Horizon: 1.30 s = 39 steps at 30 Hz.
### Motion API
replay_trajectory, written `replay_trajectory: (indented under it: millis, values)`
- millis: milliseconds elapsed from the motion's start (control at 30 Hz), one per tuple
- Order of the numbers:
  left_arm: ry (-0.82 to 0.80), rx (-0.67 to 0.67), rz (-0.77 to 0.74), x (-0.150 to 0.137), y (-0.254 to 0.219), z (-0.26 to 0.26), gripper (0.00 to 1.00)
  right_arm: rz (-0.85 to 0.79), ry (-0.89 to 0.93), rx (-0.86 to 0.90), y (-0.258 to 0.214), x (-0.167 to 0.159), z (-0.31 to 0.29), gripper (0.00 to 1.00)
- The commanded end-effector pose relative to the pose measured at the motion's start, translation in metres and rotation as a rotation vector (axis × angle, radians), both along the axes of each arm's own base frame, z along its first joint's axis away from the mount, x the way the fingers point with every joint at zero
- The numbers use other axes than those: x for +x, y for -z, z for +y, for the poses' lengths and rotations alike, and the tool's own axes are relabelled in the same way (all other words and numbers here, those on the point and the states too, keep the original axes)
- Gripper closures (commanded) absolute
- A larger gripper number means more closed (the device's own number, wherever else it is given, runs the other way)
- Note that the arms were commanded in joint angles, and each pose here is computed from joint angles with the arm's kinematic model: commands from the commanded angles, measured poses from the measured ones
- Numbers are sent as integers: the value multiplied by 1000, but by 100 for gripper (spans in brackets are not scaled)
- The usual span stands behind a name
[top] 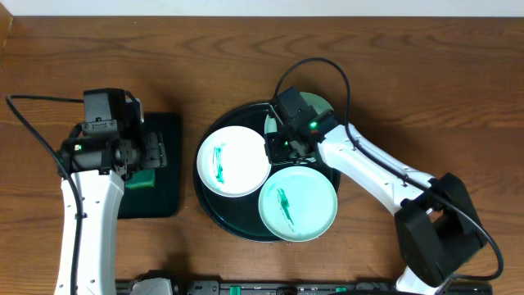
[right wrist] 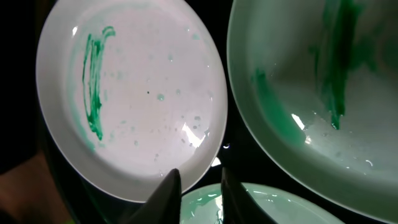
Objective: Clean dirty plates on tray and stack at the side
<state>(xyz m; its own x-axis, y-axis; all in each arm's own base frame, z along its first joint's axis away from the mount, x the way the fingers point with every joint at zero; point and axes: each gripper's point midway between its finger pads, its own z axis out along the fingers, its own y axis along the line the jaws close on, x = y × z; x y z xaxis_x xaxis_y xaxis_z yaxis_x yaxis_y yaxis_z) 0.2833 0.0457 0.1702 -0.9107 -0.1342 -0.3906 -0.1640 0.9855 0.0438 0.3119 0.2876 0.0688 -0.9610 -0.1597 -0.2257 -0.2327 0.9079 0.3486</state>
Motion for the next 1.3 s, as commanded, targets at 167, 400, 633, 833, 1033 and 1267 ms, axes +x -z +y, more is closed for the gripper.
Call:
replay_trajectory:
  millis: [167, 400, 633, 833, 1033, 1267]
  values:
    - [-5, 13, -30, 3, -11, 1, 28, 48, 11, -55, 33, -1, 3, 70]
    - [-4, 13, -30, 3, -11, 1, 28, 66, 20, -53, 45, 0, 7, 69]
    - [-5, 13, -30, 3, -11, 1, 28, 61, 19, -46, 45, 1, 8, 68]
    - [-5, 13, -30, 3, -11, 1, 28, 65, 18, -49, 49, 2, 9, 68]
    - [-4, 13, -30, 3, -11, 1, 27, 65, 18, -48, 49, 2, 9, 65]
    - [-5, 13, -30, 3, -11, 1, 28, 65, 13, -45, 49, 2, 10, 64]
